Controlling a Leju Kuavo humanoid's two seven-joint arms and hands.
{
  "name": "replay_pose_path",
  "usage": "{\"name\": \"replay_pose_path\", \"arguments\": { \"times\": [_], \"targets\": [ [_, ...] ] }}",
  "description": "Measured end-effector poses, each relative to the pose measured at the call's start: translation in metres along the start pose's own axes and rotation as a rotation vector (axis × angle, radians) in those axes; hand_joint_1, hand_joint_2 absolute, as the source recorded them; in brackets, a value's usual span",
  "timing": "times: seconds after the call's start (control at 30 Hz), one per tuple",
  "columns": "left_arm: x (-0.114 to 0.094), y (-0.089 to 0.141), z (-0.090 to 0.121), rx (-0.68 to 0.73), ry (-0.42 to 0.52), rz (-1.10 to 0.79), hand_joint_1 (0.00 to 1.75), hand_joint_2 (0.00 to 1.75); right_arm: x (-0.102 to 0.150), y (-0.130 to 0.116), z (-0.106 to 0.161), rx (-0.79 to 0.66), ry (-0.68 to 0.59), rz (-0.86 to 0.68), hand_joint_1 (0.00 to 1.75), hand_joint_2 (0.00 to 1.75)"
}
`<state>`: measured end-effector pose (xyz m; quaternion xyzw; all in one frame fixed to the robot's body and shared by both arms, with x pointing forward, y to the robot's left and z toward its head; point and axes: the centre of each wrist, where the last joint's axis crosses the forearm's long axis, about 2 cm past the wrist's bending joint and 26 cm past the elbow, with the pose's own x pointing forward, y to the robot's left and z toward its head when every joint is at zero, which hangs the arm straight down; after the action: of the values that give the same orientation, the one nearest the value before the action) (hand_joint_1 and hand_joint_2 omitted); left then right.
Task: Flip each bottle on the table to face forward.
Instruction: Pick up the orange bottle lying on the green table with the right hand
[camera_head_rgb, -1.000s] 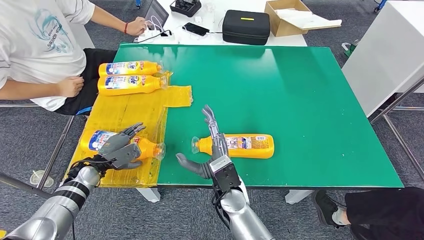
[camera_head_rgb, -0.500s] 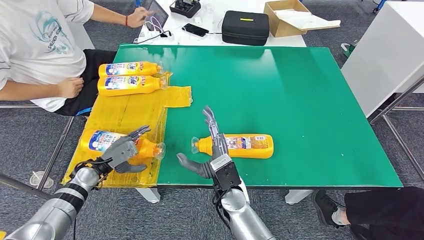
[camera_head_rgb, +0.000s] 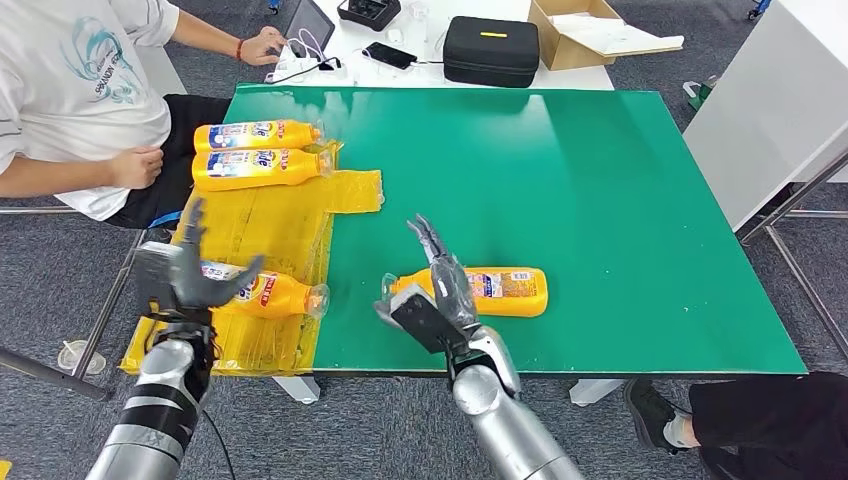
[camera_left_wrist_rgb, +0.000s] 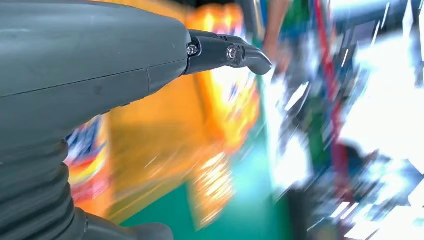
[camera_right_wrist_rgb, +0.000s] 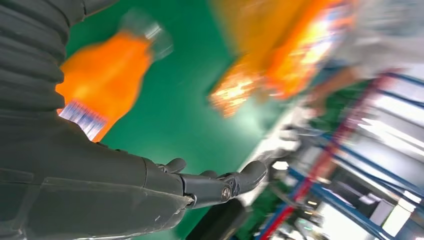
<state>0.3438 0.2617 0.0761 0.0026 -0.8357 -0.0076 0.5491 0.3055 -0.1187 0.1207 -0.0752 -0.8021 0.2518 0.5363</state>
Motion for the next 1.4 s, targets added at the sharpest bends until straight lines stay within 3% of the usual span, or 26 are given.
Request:
{"name": "replay_pose_path", "arguments": {
  "times": [0.13, 0.37, 0.63, 0.8, 1.0, 1.4],
  "targets": [
    [0.018, 0.012, -0.007, 0.165, -0.09, 0.001, 0.0, 1.75, -0.023, -0.032, -0.007, 0.086, 0.105, 0.185, 0.0, 1.75],
    [0.027, 0.019, 0.001, 0.245, -0.127, -0.043, 0.0, 1.75, -0.047, -0.066, -0.011, 0.132, 0.193, 0.316, 0.0, 1.75],
    [0.027, 0.02, 0.001, 0.24, -0.126, -0.091, 0.0, 1.75, -0.056, -0.074, -0.011, 0.178, 0.257, 0.36, 0.0, 1.75],
    [0.019, 0.013, 0.0, 0.201, -0.084, -0.121, 0.0, 1.75, -0.087, -0.098, -0.008, 0.341, 0.379, 0.389, 0.0, 1.75],
    [0.013, 0.004, -0.002, 0.164, -0.056, -0.097, 0.0, 1.75, -0.094, -0.114, -0.017, 0.44, 0.407, 0.403, 0.0, 1.75],
    [0.008, -0.002, -0.002, 0.147, -0.029, -0.086, 0.0, 1.75, -0.101, -0.124, -0.019, 0.474, 0.433, 0.439, 0.0, 1.75]
  ]
}}
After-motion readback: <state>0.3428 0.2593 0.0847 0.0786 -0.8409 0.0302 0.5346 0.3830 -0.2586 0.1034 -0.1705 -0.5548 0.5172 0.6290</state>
